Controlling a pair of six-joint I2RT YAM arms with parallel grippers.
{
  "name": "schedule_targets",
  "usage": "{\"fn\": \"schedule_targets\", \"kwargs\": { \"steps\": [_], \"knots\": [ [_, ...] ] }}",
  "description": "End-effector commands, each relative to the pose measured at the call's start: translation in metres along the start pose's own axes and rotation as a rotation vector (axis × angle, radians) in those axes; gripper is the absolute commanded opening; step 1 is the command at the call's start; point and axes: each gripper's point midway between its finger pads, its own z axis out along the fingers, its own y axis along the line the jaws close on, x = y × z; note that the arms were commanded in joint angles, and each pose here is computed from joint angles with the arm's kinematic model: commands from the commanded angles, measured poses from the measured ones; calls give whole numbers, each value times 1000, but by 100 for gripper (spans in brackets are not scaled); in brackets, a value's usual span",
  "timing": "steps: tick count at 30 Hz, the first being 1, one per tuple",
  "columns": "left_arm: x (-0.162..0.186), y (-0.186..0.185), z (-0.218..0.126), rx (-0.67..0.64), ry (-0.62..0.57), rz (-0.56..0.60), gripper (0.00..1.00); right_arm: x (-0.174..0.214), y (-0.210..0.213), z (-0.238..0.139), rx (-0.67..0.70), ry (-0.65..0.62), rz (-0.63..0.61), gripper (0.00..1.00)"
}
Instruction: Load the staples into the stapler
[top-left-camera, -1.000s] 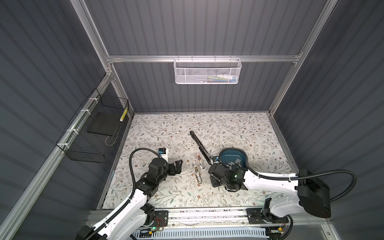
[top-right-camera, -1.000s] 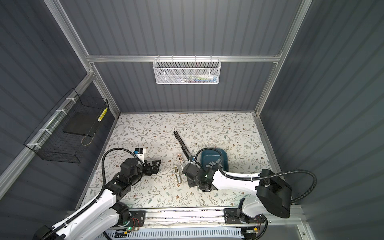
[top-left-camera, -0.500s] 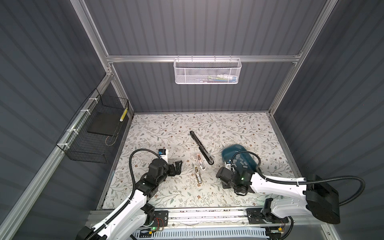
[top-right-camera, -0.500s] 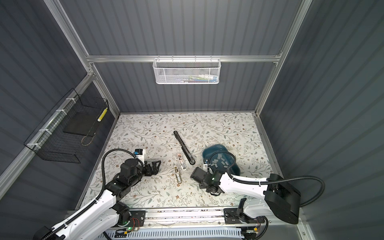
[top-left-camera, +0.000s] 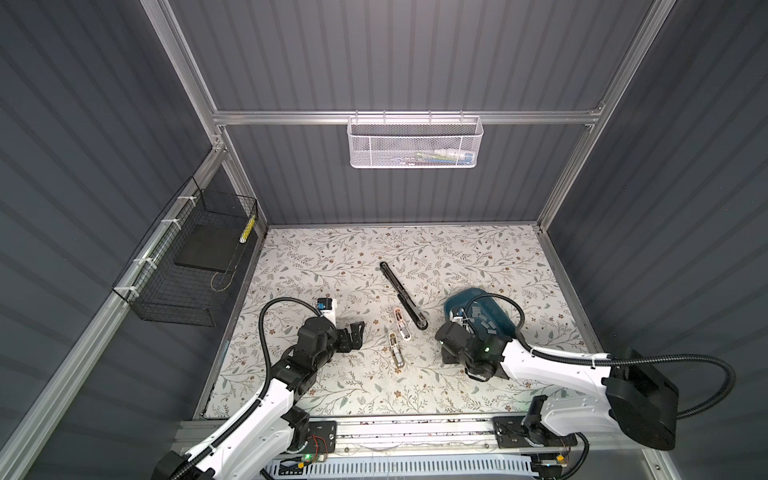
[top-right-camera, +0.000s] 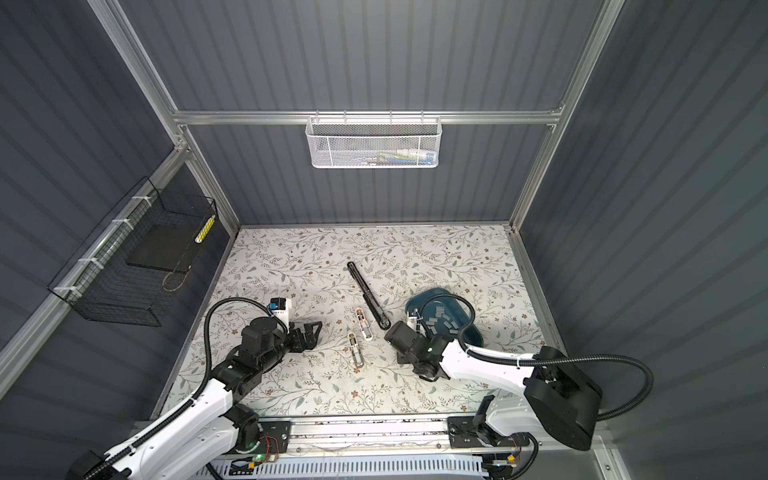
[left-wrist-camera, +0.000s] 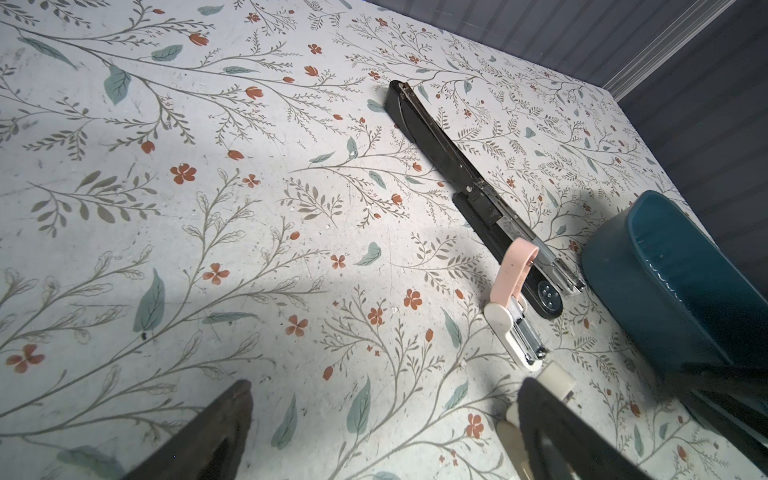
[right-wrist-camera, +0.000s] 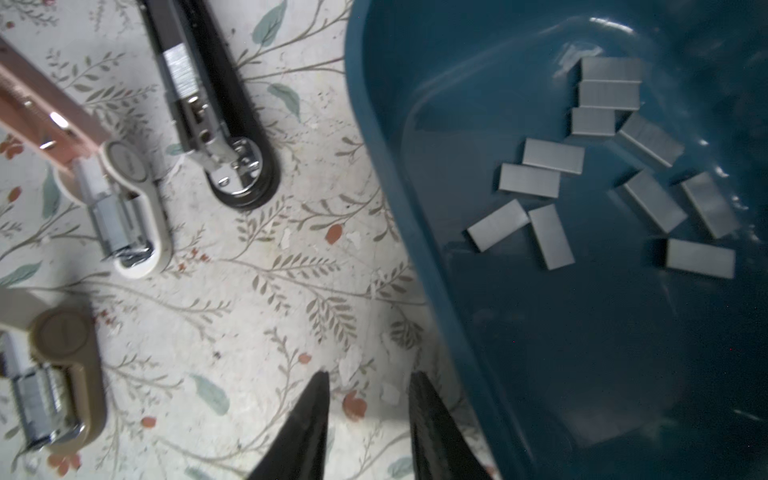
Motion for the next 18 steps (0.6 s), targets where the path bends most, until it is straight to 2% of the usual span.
{"fn": "schedule_targets", "kwargs": {
  "steps": [1,6,10,14,18],
  "knots": [
    [3,-1,-1,5,6,1,100,-16,0,6,-7,-36,10,35],
    [3,-2,-3,13,3,0,100,-25,-7,13,6,-37,30,34],
    [4,-2,-1,11,14,0,100,-25,9,8,-76,-40,12,32],
    [6,-2,2,11,29,3,100,-19,38,-18,-160,-119,-112,36],
    [7,-5,4,22,37,8,99,-3,49,-39,-208,-175,-225,38]
  ]
}}
